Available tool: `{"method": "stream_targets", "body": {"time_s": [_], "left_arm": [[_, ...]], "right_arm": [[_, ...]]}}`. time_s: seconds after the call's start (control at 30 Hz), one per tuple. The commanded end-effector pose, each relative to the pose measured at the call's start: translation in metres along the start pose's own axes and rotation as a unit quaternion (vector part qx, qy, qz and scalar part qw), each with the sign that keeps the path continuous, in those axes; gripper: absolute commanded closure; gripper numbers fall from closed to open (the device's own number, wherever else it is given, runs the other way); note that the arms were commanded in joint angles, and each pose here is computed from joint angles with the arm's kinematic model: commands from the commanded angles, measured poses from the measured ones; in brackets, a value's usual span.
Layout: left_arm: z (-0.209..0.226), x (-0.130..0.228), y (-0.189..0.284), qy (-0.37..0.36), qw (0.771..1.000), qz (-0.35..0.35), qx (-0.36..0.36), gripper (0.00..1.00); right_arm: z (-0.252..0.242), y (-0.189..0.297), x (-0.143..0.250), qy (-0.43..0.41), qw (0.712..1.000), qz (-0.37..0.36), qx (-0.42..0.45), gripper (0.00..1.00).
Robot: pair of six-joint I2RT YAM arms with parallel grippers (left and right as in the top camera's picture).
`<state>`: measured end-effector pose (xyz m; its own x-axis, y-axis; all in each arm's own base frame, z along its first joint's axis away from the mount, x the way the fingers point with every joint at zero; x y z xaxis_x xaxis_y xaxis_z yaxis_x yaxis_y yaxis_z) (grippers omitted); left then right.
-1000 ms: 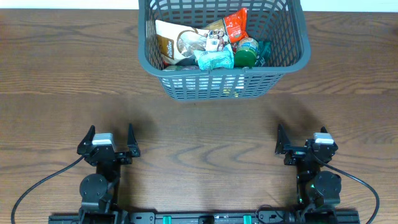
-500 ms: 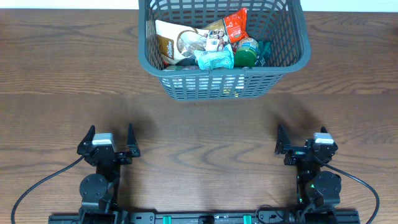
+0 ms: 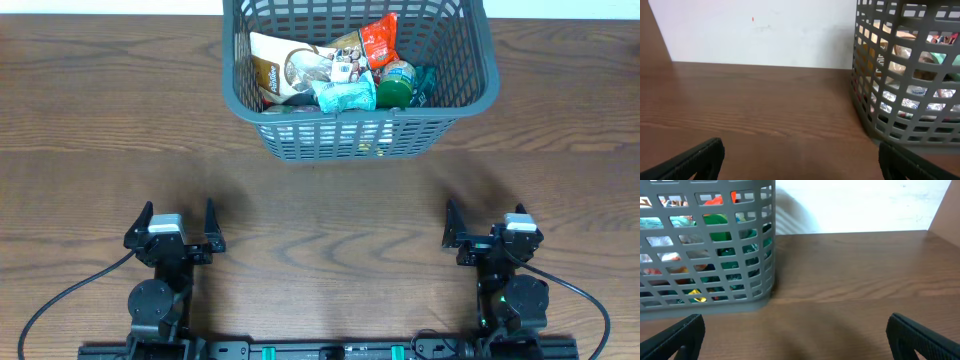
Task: Pack container
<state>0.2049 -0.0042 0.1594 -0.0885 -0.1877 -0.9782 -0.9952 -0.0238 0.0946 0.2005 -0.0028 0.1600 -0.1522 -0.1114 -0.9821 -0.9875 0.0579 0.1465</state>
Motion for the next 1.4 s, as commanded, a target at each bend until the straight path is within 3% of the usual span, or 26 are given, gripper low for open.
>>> {"method": "stream_targets", "body": {"time_s": [0.0, 1.13, 1.23, 1.37], "left_arm": [[0.007, 0.014, -0.001, -0.004, 1.000, 0.022, -0.019, 0.01], [0.007, 0.014, -0.001, -0.005, 1.000, 0.023, -0.019, 0.01], [0.007, 0.014, -0.001, -0.005, 1.000, 0.023, -0.019, 0.02], [0.007, 0.014, -0.001, -0.005, 1.000, 0.023, -0.019, 0.01]], "right_arm": [[0.003, 0.000, 0.000, 0.006, 1.000, -0.003, -0.007, 0.01], [0.003, 0.000, 0.000, 0.007, 1.000, -0.003, -0.007, 0.01], [-0.004, 0.000, 0.001, 0.058, 0.998, 0.001, 0.017, 0.01], [-0.001, 0.000, -0.012, 0.054, 0.998, -0.034, 0.009, 0.01]]}}
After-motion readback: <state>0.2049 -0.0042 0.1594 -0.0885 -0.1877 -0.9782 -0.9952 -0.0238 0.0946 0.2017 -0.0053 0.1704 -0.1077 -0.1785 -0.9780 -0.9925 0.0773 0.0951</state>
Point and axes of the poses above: each gripper's point midway between its finger pads, its own y axis back along the fingers, its own z axis along the line the jaws close on, x = y × z, the point moved 4 cm from there along y, back along the fingers, and after that the axes turned 9 degrees about y, right-handed, at the moved point
